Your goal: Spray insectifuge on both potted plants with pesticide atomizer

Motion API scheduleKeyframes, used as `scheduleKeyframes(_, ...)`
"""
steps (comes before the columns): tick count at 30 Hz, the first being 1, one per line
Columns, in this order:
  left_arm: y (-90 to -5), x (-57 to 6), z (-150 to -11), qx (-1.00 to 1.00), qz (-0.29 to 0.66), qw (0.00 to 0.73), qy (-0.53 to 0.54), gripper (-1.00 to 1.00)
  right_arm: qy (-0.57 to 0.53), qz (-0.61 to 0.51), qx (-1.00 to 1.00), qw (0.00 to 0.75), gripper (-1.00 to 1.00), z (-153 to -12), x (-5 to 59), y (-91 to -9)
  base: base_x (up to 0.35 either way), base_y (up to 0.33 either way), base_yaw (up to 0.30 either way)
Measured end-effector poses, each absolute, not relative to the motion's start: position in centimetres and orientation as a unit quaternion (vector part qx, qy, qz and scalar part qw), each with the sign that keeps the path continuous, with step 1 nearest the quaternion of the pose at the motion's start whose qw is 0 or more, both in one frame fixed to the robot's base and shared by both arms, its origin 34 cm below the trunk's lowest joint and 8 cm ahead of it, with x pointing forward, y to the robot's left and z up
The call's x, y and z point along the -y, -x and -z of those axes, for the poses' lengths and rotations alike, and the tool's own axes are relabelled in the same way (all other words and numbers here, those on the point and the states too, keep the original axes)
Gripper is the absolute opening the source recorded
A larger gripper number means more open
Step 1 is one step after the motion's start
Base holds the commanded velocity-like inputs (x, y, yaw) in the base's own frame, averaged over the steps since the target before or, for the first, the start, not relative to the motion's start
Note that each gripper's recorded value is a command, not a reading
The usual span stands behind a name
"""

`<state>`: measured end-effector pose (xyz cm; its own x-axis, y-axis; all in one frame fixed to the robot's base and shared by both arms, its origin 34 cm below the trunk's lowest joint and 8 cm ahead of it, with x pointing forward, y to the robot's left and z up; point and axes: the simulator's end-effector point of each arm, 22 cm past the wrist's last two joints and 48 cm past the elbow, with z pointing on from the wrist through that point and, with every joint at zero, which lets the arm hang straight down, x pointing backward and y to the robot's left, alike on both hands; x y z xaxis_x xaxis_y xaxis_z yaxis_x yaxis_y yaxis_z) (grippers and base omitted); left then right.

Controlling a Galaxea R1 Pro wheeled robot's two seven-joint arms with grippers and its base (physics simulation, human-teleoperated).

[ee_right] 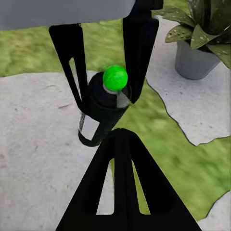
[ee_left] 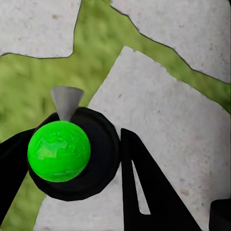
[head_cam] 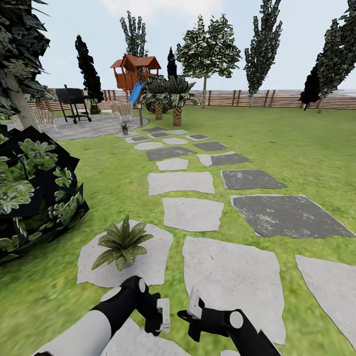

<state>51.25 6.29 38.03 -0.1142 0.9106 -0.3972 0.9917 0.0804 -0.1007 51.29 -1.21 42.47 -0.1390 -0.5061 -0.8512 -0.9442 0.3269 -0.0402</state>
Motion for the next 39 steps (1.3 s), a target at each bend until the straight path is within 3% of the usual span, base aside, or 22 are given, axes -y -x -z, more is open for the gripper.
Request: scheduleKeyframes(39,-49.0,-3.0,-38.8,-0.715,0.253,0.133,-0.638,-1.0,0.515,-0.264,-0.706,0.407,-1.0,-42.4,1.6,-51.5,0.0,0.0,0.0)
